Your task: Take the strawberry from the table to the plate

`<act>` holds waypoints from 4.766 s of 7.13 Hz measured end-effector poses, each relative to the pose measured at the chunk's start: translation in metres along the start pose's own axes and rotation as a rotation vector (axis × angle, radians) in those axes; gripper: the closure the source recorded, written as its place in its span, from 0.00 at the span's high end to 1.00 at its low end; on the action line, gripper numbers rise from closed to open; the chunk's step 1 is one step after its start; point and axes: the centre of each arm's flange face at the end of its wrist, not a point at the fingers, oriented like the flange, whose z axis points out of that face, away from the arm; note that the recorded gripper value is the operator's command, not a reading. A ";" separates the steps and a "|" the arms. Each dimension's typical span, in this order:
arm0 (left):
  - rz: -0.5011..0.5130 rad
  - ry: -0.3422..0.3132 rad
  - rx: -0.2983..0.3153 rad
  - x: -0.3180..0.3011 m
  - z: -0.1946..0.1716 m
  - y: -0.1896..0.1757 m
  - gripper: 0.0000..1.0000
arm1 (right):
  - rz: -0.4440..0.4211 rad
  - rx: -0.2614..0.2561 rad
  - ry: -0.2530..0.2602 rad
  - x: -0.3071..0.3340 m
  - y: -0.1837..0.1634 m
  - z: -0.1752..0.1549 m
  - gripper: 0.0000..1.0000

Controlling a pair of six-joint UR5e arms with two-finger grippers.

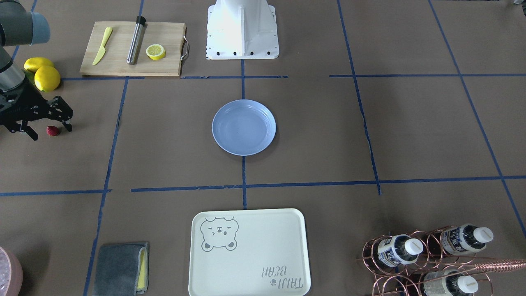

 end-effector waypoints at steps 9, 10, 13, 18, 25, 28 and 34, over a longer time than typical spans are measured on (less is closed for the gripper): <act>-0.050 0.134 -0.020 -0.004 0.030 0.036 1.00 | -0.023 -0.049 0.003 0.027 0.053 0.034 0.46; -0.050 0.137 -0.019 -0.004 0.030 0.036 1.00 | -0.023 -0.053 0.004 0.027 0.054 0.036 0.00; -0.047 0.137 -0.014 -0.002 0.028 0.035 1.00 | -0.028 -0.048 0.000 0.023 0.051 0.036 0.00; -0.039 0.136 -0.006 0.001 0.024 0.033 1.00 | 0.083 -0.030 -0.064 -0.175 -0.096 -0.025 0.00; -0.024 0.133 0.011 0.006 0.016 0.027 1.00 | 0.231 -0.051 0.031 -0.501 -0.145 0.043 0.00; -0.025 0.133 0.012 0.006 0.016 0.027 1.00 | 0.218 -0.073 0.024 -0.520 -0.123 0.062 0.09; -0.029 0.134 0.008 0.005 0.018 0.029 1.00 | 0.205 -0.051 0.023 -0.520 -0.125 0.059 1.00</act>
